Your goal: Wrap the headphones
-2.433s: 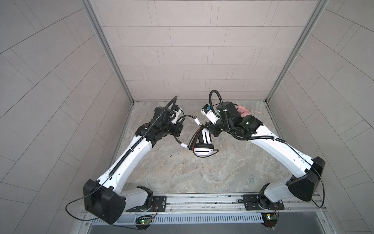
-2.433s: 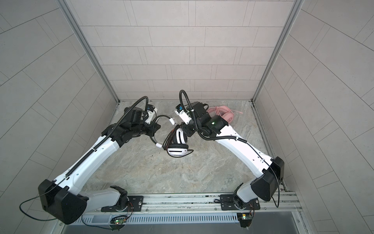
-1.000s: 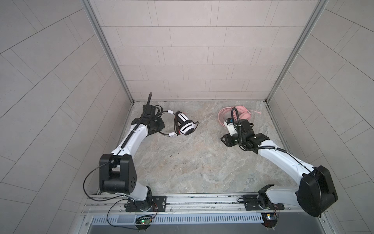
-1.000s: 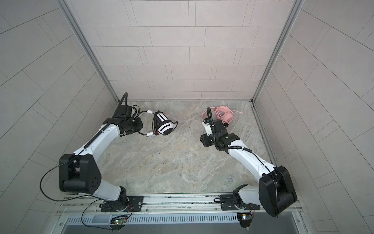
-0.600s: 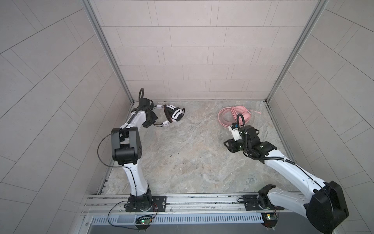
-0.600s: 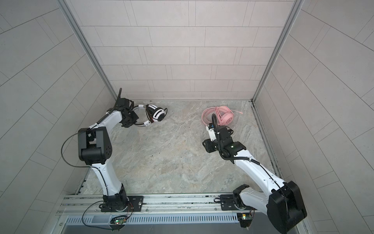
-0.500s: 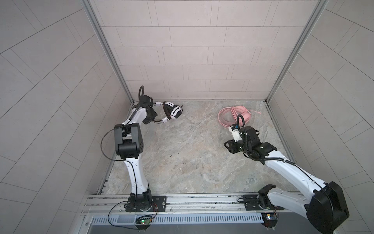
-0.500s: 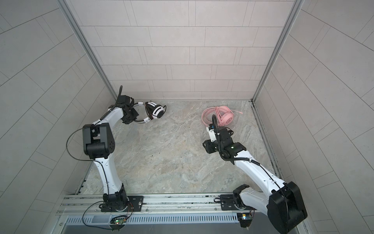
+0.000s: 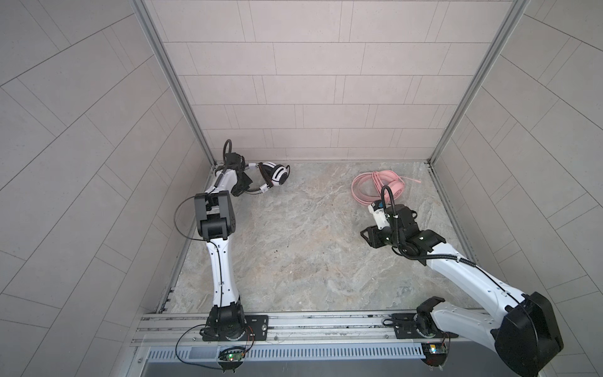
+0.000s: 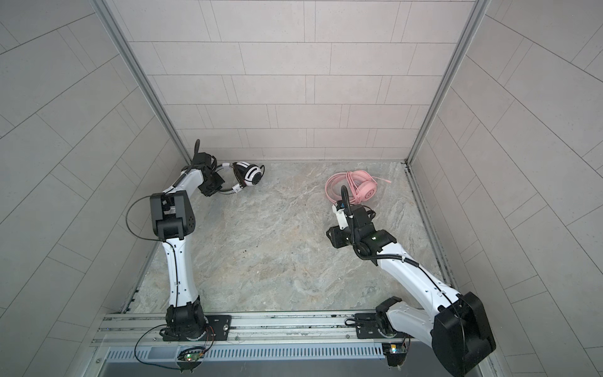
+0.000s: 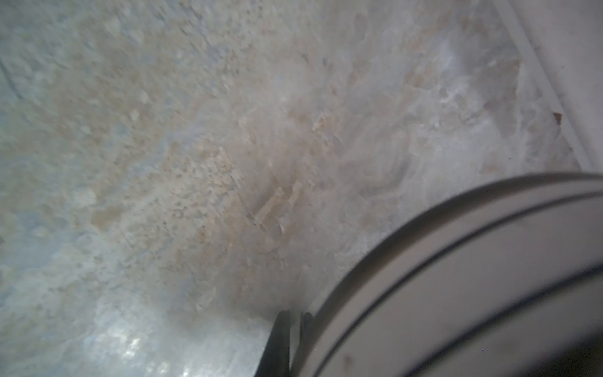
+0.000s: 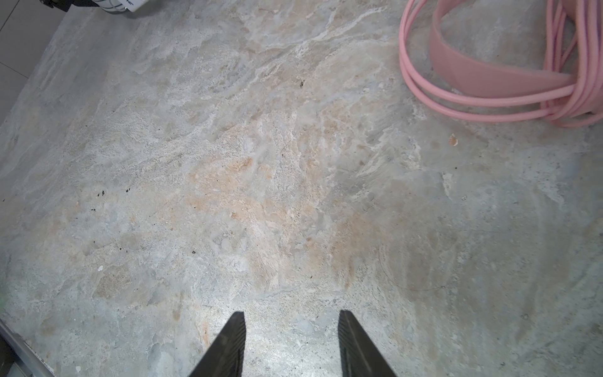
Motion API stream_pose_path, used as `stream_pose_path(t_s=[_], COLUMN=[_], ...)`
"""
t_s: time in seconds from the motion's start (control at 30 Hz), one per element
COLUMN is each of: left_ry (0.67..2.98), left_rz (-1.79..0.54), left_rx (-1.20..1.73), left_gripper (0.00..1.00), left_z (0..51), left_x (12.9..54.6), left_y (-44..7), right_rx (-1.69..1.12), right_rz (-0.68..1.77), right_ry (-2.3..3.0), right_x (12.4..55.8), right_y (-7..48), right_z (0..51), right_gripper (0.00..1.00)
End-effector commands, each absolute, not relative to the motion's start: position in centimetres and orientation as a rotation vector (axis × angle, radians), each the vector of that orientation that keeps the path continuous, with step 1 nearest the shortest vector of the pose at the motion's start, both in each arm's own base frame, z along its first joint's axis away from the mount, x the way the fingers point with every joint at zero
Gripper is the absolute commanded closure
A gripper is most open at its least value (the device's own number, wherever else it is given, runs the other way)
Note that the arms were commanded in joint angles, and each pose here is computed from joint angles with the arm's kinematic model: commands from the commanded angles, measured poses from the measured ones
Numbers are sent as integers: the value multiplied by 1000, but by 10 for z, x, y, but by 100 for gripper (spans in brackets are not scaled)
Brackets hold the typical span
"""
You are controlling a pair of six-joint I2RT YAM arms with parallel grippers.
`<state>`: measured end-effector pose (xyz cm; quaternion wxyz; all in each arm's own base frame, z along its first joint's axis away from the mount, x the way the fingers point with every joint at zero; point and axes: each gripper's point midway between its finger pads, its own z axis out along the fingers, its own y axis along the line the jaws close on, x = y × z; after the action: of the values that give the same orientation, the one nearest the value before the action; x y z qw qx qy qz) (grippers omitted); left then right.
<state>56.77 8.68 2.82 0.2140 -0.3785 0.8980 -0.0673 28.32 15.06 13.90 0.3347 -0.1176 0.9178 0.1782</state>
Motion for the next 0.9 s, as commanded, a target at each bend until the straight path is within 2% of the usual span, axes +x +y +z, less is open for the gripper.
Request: stream_pose_path(t_s=[0.0,0.1,0.13,0.17,0.4,0.63,0.87], left_ry=[2475,2482,2487,2493,2469,2381,2198], left_rz=[-265,-247,-234,-219,-138,-132,-85], left_rx=[-1064,-1044,-1042,-1033,-1004,-982,-942], left_gripper=[81,74,68,65,56,55,54], left_z=[43,47,49,51,88,129,170], left_x=[566,558,554,550,517,466,422], left_y=[87,88,89,90,93,87,88], right_rx=[-291,-293,-293,-296,-276,-224,-173], right_rz=[448,452,455,457,398,217,-27], right_ry=[2403,2396,2394,2391,2340,2279,2196], right_x=[285,290,291,293,305,327,352], right_y=[149,152,153,154,148,124,87], right_z=[134,136,137,139,157,177,206], right_gripper=[52,52,52,52,53,53,52])
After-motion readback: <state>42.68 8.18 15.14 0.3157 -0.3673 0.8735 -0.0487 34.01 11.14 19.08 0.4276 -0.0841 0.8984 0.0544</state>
